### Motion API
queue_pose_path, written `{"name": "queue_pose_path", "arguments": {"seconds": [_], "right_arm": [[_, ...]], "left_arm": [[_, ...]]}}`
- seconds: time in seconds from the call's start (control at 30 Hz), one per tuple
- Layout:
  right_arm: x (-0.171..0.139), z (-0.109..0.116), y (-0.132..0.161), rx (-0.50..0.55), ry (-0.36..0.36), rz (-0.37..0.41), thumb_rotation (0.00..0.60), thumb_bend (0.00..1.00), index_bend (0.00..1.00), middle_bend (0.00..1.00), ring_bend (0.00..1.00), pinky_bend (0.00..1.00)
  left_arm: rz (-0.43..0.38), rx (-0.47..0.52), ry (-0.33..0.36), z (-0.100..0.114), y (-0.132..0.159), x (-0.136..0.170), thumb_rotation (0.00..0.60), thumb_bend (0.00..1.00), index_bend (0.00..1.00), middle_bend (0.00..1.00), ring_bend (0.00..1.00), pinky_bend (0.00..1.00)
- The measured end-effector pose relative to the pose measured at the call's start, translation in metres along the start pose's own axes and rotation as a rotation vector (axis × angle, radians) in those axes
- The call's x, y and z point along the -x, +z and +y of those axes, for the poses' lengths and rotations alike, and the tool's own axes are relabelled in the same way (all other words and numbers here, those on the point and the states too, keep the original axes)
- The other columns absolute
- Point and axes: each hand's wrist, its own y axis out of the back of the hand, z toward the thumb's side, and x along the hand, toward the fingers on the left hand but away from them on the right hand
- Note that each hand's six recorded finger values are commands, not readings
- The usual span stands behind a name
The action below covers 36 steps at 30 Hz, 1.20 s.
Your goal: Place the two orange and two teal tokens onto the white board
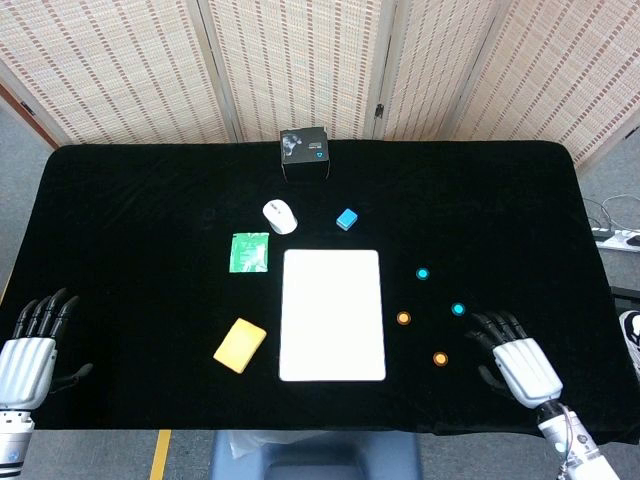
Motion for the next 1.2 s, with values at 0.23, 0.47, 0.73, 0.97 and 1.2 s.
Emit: {"name": "queue_pose_path", "arguments": {"seconds": [0.23,0.47,0.73,0.97,1.2], "right_arm": [[0.019,-0.032,0.012,-0.005,0.082,0.046,0.6,0.46,0.28,0.09,0.0,0.02],[0.034,-0.046,0.016,-0.008,0.113,0.064,0.6,0.45,0.31,0.09,0.01,0.02],[0.043,-0.053,0.016,0.0,0.122,0.061,0.6,0.46,0.34,0.1,0.01,0.02],[0.05,-0.058,0.017,0.006,0.133,0.062,0.6,0.46,0.36,0.1,0.02,0.02],[0.054,-0.061,0.017,0.007,0.141,0.058,0.6,0.46,0.39,0.12,0.02,0.02]], "left_arm": [[0.008,0.005,-0.004,-0.002,-0.004,0.0,0.6,0.18,0.01,0.0,0.0,0.0],[0.015,0.009,-0.013,-0.005,-0.006,0.0,0.6,0.18,0.01,0.0,0.0,0.0],[0.018,0.012,-0.013,-0.006,-0.008,0.0,0.6,0.18,0.01,0.0,0.0,0.0],[0.019,0.014,-0.016,-0.007,-0.009,0.0,0.6,0.18,0.01,0.0,0.0,0.0],[0.025,0.016,-0.021,-0.009,-0.011,0.001,0.6,0.18,0.01,0.0,0.0,0.0]]}}
